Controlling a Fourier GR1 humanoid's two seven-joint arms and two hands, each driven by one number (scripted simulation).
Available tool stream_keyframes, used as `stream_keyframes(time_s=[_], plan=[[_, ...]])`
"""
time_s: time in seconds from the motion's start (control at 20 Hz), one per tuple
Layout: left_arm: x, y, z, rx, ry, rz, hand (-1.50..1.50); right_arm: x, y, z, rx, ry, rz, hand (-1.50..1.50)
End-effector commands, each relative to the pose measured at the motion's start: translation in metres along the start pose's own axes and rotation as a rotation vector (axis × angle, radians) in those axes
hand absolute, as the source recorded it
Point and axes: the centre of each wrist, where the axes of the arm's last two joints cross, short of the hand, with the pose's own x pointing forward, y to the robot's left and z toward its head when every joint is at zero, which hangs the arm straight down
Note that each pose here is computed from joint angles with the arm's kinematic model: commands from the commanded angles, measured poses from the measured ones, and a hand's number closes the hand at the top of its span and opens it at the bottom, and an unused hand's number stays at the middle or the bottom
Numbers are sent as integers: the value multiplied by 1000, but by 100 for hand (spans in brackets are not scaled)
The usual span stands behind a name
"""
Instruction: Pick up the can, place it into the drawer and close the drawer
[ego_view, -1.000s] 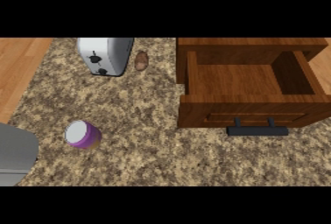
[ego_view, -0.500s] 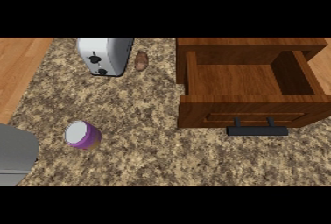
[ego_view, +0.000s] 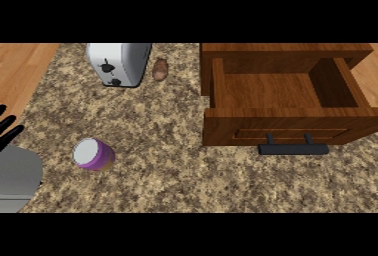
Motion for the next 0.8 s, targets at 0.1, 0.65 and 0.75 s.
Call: stream_keyframes(time_s=[0.1,0.65,0.75], plan=[[-21,-16,-21,7,29,-2,-150,-1,-13,17,-1,2,1,-150],[-85,-13,-43,31,76,-28,-150,-4,-7,4,-8,9,-13,-150],[-100,-6,-53,63,69,-50,-150,17,-28,6,0,-7,21,-150]])
